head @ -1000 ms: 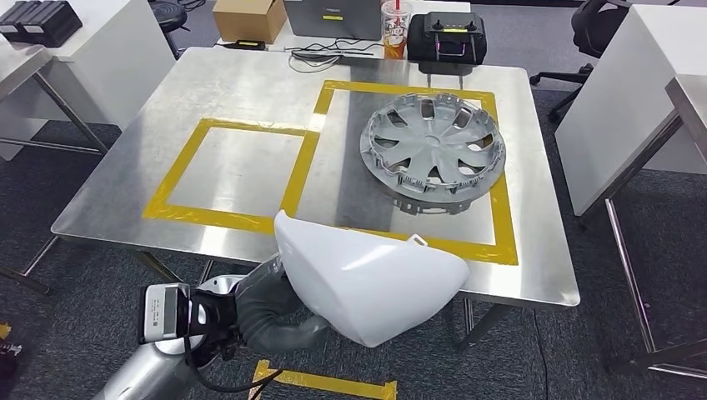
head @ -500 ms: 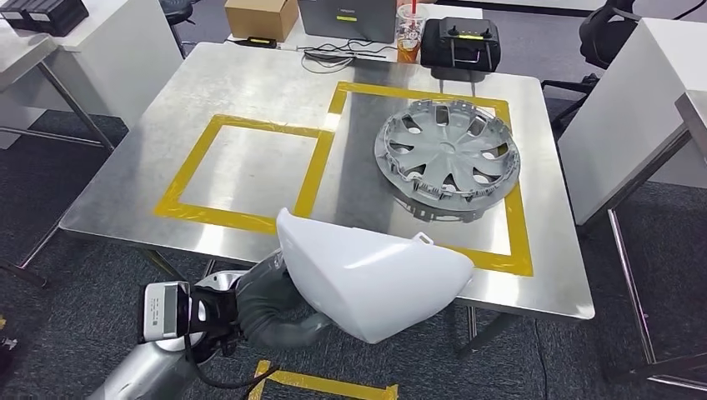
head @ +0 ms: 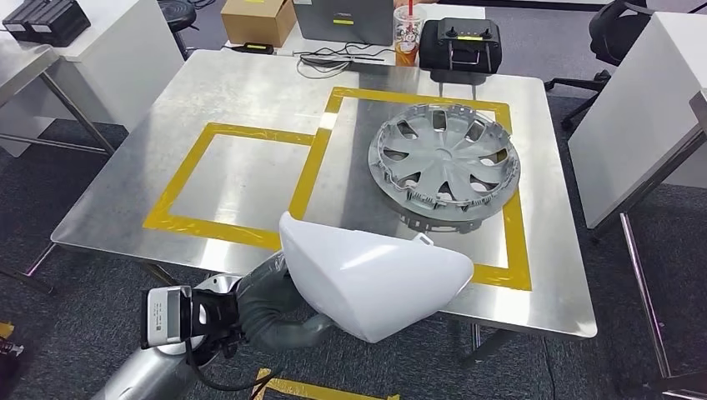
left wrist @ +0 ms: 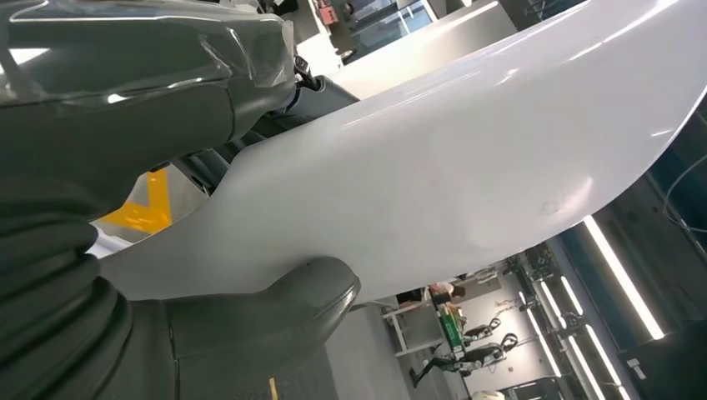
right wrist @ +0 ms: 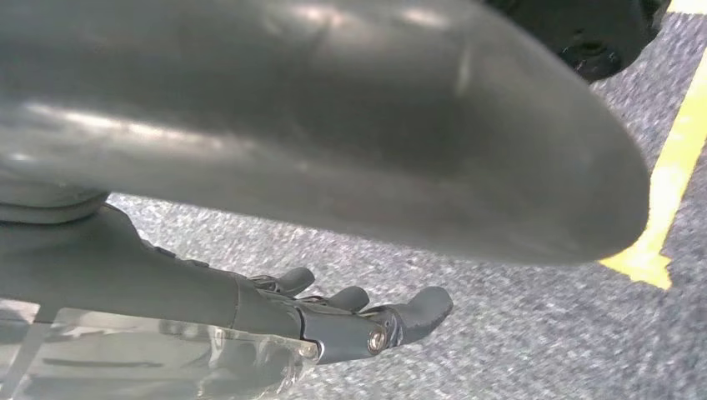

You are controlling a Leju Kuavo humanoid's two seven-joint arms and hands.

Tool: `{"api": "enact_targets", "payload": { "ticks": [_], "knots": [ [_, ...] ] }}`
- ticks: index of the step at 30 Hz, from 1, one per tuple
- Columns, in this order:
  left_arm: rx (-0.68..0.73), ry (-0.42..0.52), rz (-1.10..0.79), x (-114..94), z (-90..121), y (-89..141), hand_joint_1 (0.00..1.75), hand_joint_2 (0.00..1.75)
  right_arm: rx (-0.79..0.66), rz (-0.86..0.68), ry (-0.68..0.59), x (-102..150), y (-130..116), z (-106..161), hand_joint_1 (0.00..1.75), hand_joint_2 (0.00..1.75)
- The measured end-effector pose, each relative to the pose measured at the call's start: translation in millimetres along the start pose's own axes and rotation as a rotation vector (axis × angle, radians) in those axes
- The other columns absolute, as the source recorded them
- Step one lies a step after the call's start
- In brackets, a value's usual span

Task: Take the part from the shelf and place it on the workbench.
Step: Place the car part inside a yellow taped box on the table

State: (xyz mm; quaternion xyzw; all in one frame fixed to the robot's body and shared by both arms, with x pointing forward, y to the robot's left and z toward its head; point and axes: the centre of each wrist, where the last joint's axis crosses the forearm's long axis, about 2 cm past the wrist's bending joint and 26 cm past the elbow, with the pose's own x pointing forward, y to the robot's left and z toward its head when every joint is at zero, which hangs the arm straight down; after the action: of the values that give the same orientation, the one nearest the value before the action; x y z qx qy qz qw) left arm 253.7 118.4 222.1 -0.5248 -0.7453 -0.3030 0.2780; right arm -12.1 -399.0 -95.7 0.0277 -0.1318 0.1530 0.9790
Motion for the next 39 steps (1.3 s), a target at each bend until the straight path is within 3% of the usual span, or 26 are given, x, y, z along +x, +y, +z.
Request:
{"api": "enact_targets", "payload": {
  "ticks": [15,26,34,39],
  "knots": [
    [0.014,0.001,-0.015,2,3,0,1.73,1.75,0.025,0.005,-0.007,3,3,-6,0.0,0.0],
    [0.008,0.053,-0.087,3,4,-3,1.73,1.75,0.041,0.0,-0.012,0,7,-8,0.0,0.0],
    [-0.003,0.1,-0.297,24,6,27,1.73,1.75,0.057,-0.005,-0.015,0,14,-10,0.0,0.0],
    [0.012,0.176,-0.582,35,3,52,1.73,1.75,0.061,-0.001,-0.021,3,19,-13,0.0,0.0]
  ]
}}
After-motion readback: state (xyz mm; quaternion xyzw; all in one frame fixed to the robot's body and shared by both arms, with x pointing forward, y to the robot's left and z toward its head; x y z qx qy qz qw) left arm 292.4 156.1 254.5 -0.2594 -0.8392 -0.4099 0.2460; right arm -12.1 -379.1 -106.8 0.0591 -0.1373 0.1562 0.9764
